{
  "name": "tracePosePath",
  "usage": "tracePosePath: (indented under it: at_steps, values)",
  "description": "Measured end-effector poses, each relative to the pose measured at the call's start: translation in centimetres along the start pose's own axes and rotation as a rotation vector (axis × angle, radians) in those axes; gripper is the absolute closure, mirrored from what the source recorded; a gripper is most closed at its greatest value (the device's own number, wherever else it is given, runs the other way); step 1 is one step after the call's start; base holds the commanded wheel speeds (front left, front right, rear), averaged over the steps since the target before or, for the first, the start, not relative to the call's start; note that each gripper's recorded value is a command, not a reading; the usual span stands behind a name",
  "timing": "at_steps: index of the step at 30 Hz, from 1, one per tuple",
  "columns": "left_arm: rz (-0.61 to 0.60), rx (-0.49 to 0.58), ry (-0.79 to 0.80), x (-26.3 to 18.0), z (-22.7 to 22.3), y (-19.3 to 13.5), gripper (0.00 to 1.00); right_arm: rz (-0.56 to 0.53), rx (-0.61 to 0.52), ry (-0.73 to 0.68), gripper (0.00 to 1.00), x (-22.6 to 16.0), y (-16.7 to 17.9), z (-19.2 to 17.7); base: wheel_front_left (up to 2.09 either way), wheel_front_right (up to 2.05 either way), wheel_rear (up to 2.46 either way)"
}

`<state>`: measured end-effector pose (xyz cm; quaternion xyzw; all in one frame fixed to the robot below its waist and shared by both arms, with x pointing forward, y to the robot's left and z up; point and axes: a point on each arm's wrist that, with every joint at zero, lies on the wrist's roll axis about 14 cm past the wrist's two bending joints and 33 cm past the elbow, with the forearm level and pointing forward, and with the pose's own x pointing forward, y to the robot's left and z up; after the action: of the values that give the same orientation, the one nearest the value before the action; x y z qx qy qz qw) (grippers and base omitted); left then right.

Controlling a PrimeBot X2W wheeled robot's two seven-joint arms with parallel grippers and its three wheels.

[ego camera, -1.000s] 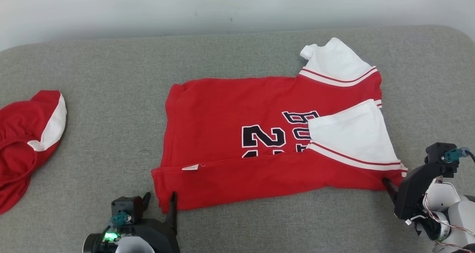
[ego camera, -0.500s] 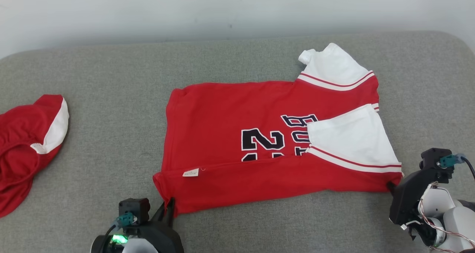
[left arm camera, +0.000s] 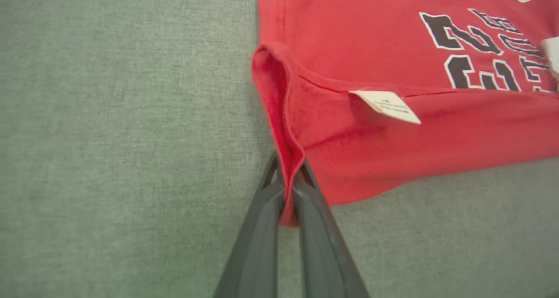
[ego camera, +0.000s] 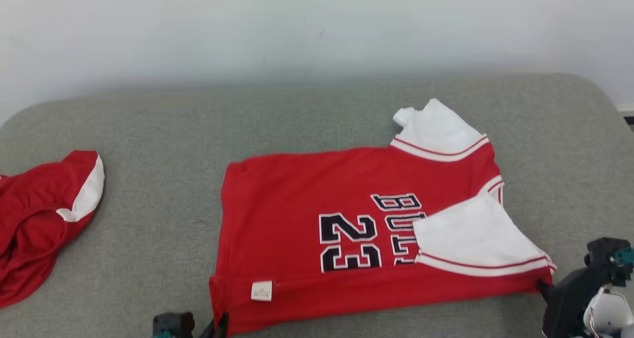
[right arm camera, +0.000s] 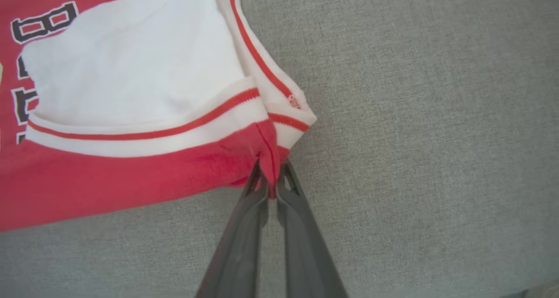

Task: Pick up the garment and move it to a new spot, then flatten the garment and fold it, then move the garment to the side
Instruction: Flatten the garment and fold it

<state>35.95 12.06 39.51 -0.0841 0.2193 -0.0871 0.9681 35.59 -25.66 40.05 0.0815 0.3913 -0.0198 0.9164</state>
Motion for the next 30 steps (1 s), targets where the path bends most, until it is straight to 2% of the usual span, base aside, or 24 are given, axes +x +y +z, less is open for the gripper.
tracePosePath:
  at_steps: [4, 5, 7, 8, 9, 10, 15, 20, 30]
  values:
    - [0.006, -0.013, 0.018, -1.1, -0.8, -0.2, 1.00, -0.006, 0.025, 0.014, 1.00, -1.3, -0.4, -1.3, 0.00, 0.00, 0.00]
    - [0.007, -0.015, 0.021, -1.3, -1.0, -0.3, 0.85, -0.007, 0.029, 0.017, 1.00, -1.6, -0.4, -1.6, 0.00, 0.00, 0.00]
    - [0.009, -0.017, 0.024, -1.6, -1.1, -0.3, 0.00, -0.010, 0.036, 0.022, 0.99, -1.9, -0.4, -2.0, 0.00, 0.00, 0.00]
    - [0.013, -0.017, 0.024, -1.6, -1.1, -0.2, 0.00, -0.011, 0.038, 0.022, 0.41, -2.0, -0.4, -2.1, 0.00, 0.00, 0.00]
    - [0.020, -0.014, 0.027, -1.7, -1.1, -0.1, 0.00, -0.016, 0.036, 0.022, 0.14, -2.0, -0.5, -2.2, 0.00, 0.00, 0.00]
    - [0.022, -0.011, 0.029, -1.7, -1.1, 0.1, 0.00, -0.020, 0.034, 0.024, 0.00, -2.0, -0.5, -2.3, 0.00, 0.00, 0.00]
    - [0.036, -0.011, 0.021, -1.7, -0.7, 0.4, 0.00, -0.026, 0.038, 0.020, 0.00, -2.0, -0.4, -2.2, 0.00, 0.00, 0.00]
    - [0.056, -0.014, -0.004, -1.6, 0.4, 1.2, 0.00, -0.027, 0.022, -0.023, 0.00, -2.1, -0.3, -0.5, 0.00, 0.00, 0.00]
    - [0.040, 0.006, -0.112, 2.3, 8.0, 1.8, 0.00, 0.022, -0.089, -0.171, 0.00, -0.8, 2.2, 9.4, 0.00, 0.00, 0.00]
